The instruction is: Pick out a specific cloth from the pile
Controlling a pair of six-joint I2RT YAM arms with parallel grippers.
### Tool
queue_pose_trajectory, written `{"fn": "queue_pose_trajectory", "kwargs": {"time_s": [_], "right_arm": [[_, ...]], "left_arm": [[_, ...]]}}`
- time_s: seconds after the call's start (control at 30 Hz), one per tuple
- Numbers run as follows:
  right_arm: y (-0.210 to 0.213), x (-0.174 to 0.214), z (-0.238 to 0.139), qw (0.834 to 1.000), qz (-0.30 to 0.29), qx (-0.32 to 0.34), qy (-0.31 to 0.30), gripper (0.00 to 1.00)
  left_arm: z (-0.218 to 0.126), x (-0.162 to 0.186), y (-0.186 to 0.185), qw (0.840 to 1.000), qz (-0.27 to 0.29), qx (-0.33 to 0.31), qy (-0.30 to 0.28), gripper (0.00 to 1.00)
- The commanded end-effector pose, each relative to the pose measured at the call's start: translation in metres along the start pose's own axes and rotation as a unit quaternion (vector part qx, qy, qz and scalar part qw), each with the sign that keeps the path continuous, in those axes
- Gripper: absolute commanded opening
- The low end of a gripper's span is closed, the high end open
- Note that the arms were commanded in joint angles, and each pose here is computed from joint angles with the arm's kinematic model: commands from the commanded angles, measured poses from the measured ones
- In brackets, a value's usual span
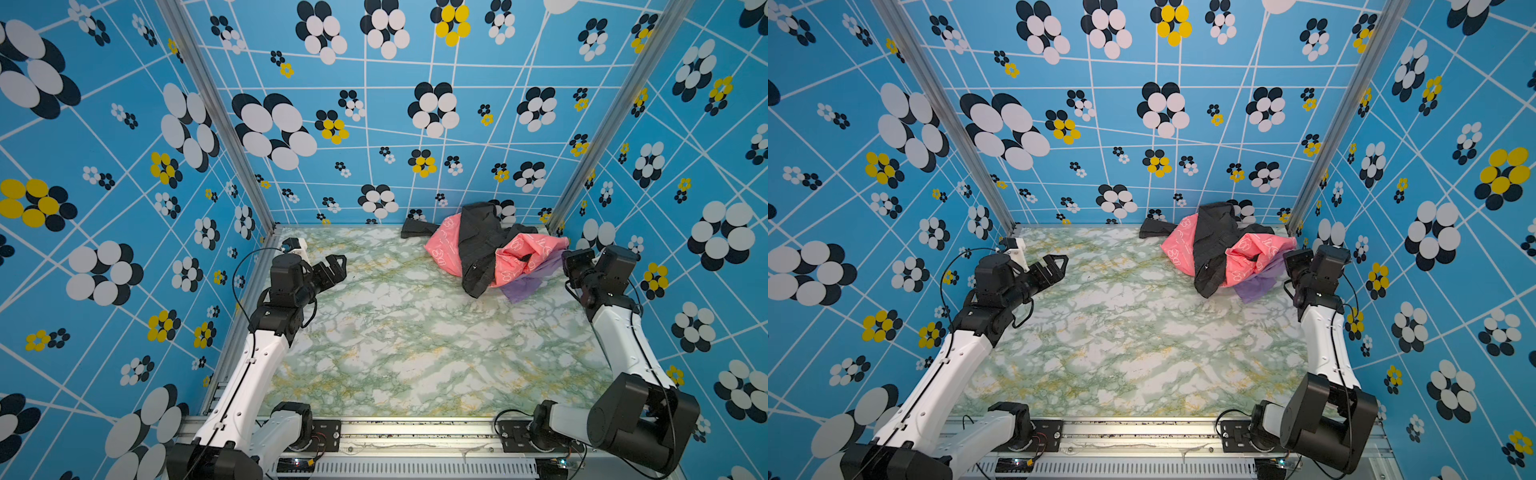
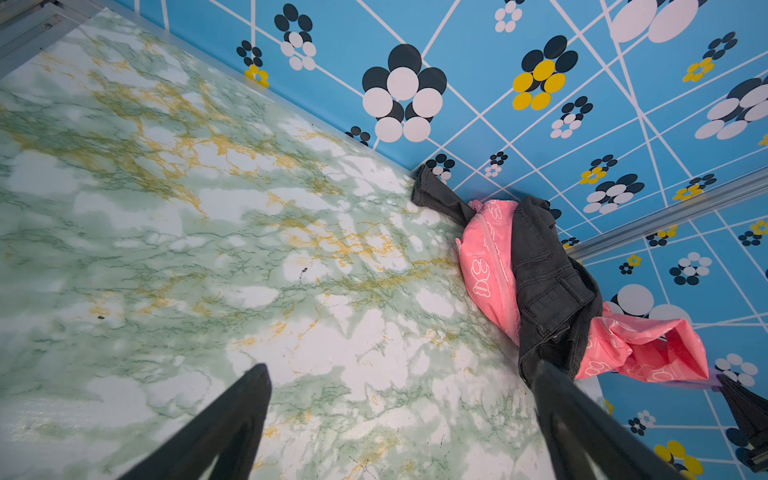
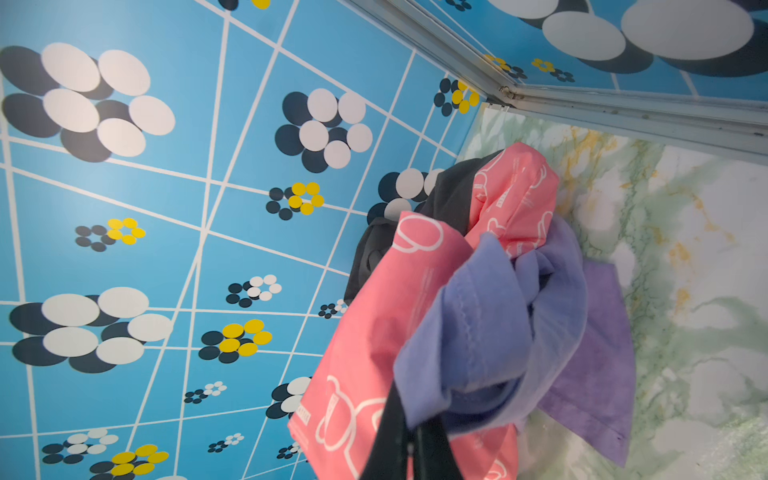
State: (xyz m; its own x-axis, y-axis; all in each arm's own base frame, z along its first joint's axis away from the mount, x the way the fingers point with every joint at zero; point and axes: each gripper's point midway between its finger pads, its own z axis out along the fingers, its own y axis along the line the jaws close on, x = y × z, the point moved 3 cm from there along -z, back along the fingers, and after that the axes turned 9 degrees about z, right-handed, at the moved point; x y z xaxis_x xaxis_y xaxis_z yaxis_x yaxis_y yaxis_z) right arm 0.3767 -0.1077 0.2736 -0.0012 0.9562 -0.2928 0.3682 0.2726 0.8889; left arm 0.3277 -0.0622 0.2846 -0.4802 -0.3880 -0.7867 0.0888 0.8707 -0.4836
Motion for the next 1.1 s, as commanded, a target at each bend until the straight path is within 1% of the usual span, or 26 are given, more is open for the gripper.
{"fn": "queue_pose_trajectory", "kwargs": {"time_s": [0.0, 0.17, 0.5, 0.7, 0.9, 1.07], "right_arm": [[0.043, -0.018, -0.023, 0.998, -0.014, -0.047, -0.046, 0.00], [0.063, -0.023, -0.039, 0.996, -0.015, -0.066, -0.066, 0.00], [0.112, -0.034, -0.064, 0.988, -0.029, -0.112, -0.099, 0.00], [0.151, -0.036, -0.076, 0.982, -0.058, -0.143, -0.112, 0.00], [0.190, -0.013, -0.075, 0.975, -0.110, -0.173, -0.091, 0.00], [0.224, 0.014, -0.077, 0.962, -0.176, -0.197, -0.067, 0.00]], "left_arm": [[0.000, -0.008, -0.014, 1.000, -0.002, 0.028, 0.003, 1.00], [0.002, -0.006, -0.016, 0.999, -0.014, 0.036, 0.011, 1.00], [0.005, -0.009, -0.018, 0.999, -0.018, 0.044, 0.011, 1.00], [0.010, -0.014, -0.021, 0.998, -0.021, 0.050, 0.009, 1.00], [0.011, -0.017, -0.022, 0.998, -0.019, 0.053, 0.009, 1.00], [0.011, -0.020, -0.022, 0.998, -0.021, 0.055, 0.005, 1.00]]}}
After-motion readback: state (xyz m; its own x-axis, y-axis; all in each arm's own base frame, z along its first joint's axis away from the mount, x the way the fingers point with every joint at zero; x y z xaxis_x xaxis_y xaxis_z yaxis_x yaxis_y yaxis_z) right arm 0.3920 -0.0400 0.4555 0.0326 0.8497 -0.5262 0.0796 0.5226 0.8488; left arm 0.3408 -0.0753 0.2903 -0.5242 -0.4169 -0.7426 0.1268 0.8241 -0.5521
